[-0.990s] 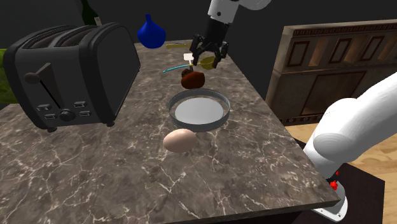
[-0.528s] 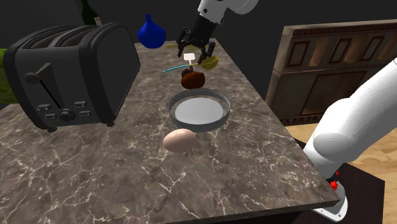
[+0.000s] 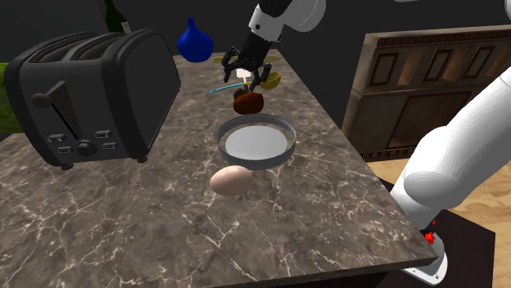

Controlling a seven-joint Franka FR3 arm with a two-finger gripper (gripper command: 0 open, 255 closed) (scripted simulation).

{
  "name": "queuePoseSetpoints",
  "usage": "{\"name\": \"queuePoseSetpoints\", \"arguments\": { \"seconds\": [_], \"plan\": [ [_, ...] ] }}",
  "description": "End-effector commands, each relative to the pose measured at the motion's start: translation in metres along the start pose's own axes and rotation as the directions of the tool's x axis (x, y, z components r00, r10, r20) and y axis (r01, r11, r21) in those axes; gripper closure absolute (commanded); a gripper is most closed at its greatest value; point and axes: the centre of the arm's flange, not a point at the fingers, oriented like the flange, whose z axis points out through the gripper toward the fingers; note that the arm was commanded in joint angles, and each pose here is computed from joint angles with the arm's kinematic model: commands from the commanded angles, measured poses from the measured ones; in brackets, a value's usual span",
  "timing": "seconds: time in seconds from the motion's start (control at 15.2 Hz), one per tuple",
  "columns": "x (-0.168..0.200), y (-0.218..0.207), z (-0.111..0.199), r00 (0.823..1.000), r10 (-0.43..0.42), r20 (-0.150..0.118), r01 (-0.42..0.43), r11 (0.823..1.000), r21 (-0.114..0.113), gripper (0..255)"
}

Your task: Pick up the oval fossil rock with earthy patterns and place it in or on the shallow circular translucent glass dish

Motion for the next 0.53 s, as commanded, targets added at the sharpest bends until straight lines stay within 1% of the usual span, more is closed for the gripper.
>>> {"name": "queuePoseSetpoints", "arguments": {
  "seconds": [0.0, 0.26, 0.33, 0.46],
  "plan": [
    [0.0003, 0.0, 0.0009, 1.0, 0.0, 0.0, 0.0, 1.0, 0.0, 0],
    [0.0002, 0.0, 0.0009, 1.0, 0.0, 0.0, 0.0, 1.0, 0.0, 0],
    [0.0002, 0.0, 0.0009, 1.0, 0.0, 0.0, 0.0, 1.0, 0.0, 255],
    [0.0002, 0.0, 0.0009, 1.0, 0.0, 0.0, 0.0, 1.0, 0.0, 255]
  ]
}}
